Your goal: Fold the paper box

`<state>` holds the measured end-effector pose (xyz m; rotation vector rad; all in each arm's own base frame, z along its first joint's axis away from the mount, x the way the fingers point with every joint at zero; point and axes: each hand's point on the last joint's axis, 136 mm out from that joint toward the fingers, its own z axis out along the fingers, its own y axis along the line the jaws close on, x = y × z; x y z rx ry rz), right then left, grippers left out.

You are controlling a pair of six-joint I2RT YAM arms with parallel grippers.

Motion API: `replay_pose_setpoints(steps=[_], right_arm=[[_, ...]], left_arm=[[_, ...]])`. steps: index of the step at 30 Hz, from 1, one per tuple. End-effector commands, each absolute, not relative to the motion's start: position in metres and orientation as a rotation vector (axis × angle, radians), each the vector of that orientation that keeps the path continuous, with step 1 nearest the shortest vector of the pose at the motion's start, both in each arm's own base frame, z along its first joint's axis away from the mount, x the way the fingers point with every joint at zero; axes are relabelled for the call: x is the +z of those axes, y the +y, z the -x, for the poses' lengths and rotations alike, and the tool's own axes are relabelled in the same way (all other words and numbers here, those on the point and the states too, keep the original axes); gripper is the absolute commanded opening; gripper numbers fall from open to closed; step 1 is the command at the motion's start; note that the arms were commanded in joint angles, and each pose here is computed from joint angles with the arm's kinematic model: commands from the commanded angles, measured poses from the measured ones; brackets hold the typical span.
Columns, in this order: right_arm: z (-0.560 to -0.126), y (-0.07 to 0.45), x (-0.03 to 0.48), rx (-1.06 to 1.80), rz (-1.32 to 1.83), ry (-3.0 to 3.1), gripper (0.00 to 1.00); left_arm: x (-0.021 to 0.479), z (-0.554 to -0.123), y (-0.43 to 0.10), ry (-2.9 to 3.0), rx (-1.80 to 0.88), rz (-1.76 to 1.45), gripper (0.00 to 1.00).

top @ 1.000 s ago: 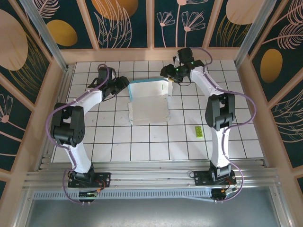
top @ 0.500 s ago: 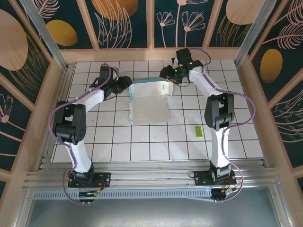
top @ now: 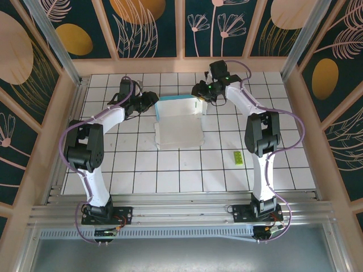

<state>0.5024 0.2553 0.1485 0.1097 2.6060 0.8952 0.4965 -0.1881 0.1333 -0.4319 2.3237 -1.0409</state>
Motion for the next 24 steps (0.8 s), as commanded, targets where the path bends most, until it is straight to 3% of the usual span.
replay_pose_setpoints(steps=[1, 7, 24], right_arm=[[-0.492, 0.259, 0.137, 0.900, -0.128, 2.645, 0.40], [-0.493, 0.260, 0.132, 0.918, -0.141, 2.638, 0.30], [-0.484, 0.263, 0.139, 0.890, -0.110, 2.616, 0.29]], left_arm=[[0.124, -0.493, -0.193, 2.360, -1.072, 0.428, 0.34], [0.123, -0.489, -0.194, 2.369, -1.081, 0.410, 0.34], [0.111, -0.478, -0.193, 2.404, -1.071, 0.412, 0.30]])
